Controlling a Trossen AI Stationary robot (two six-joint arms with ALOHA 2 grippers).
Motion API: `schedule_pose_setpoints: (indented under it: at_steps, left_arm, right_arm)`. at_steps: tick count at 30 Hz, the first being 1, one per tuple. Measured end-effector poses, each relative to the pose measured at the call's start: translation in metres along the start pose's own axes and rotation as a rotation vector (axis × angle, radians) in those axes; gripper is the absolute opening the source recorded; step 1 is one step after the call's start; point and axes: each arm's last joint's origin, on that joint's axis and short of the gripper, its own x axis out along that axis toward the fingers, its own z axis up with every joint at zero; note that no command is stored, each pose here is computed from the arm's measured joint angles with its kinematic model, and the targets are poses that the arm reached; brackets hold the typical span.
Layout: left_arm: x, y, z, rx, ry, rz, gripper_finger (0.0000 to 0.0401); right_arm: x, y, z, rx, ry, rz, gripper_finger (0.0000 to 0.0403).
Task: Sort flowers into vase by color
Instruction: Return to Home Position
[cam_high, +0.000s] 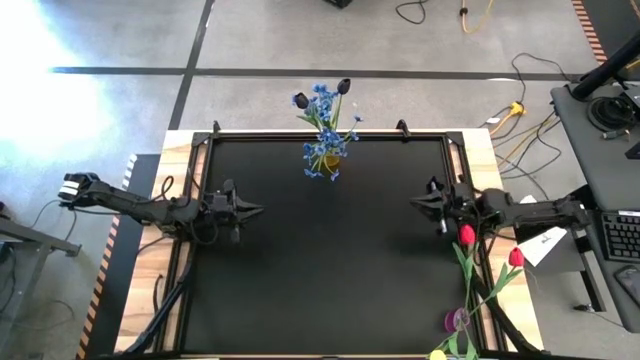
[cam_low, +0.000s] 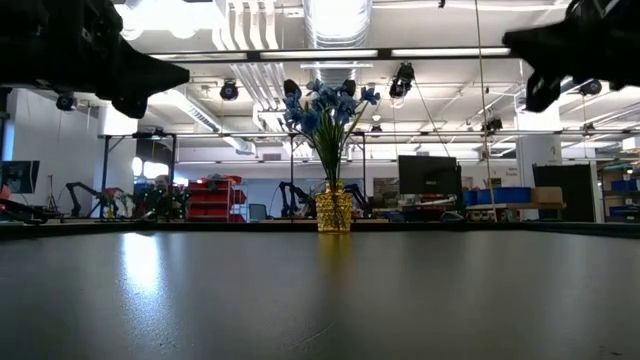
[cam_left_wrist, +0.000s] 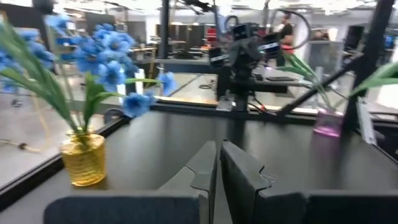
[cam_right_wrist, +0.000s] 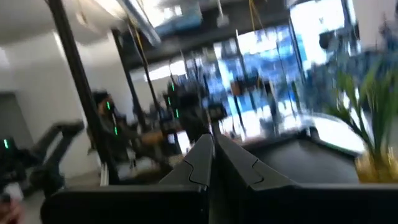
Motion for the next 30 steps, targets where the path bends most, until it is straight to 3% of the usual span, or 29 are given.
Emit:
schedule_pose_setpoints:
  at_steps: [4,13,22,30]
  left_arm:
    - [0.0,0.0,-0.002,0.002,0.005,-0.013,0.001]
    - [-0.005,0.002,-0.021,0.021,0.021,-0.021,0.001]
    - [-0.007,0.002,-0.021,0.09,0.028,-0.074,0.001]
    - [-0.019,0.007,-0.011,0.11,-0.059,-0.104,0.001]
  right_arm:
    - [0.0,-0.002,-0.008,0.011,0.087,-0.02,0.0013]
    - [-0.001,-0.004,-0.017,-0.122,0.179,-0.032,0.0013]
    - [-0.002,-0.006,-0.022,-0.086,0.23,-0.047,0.0013]
    - [-0.002,-0.006,-0.022,-0.092,0.23,-0.046,0.0013]
